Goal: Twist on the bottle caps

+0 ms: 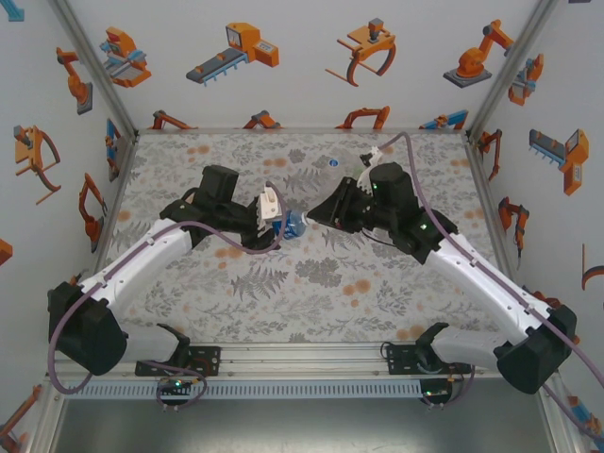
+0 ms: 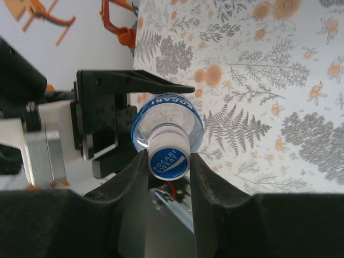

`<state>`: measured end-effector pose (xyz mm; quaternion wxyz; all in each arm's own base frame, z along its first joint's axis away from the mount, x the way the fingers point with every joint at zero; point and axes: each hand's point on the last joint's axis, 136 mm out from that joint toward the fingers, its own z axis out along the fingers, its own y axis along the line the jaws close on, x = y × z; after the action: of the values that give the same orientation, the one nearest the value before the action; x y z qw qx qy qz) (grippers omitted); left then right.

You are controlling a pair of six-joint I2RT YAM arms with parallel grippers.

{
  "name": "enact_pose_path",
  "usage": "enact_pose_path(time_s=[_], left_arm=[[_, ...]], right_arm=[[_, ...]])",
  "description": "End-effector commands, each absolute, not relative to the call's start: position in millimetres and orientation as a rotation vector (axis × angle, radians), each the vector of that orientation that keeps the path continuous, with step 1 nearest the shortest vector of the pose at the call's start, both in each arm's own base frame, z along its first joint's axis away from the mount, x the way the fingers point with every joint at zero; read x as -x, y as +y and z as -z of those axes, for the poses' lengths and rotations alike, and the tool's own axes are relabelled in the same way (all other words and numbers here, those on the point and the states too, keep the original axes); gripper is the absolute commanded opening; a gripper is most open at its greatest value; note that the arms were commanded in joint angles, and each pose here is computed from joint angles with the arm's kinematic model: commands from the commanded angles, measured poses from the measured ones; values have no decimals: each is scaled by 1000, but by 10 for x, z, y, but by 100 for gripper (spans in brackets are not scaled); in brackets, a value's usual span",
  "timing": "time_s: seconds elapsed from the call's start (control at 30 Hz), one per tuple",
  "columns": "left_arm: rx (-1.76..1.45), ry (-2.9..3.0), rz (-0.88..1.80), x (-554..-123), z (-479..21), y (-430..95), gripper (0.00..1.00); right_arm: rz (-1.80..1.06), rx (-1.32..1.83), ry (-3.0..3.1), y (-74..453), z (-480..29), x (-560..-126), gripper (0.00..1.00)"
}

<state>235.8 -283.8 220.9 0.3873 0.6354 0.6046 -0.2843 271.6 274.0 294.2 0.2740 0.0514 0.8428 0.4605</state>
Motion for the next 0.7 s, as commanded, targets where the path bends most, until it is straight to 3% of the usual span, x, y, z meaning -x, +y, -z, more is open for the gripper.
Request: enact_pose_path(time_s=[0.0, 0.23, 0.4, 0.67], left_arm=[[-1610, 1381, 774, -2257, -2487, -2970, 0], [-1611, 1377, 781, -2247, -2488, -2973, 0], [-1624, 1360, 790, -2210, -2496, -2968, 0], [-1635, 1353, 809, -2179, -2506, -2971, 0]], right_arm=[[-1353, -316, 2287, 2846, -2975, -2743, 0], [-1313, -132, 2239, 2853, -3140, -2759, 19], [-1237, 55, 2155, 2732, -3322, -2760, 44], [-1082, 514, 2015, 2712, -3665, -2562, 52]])
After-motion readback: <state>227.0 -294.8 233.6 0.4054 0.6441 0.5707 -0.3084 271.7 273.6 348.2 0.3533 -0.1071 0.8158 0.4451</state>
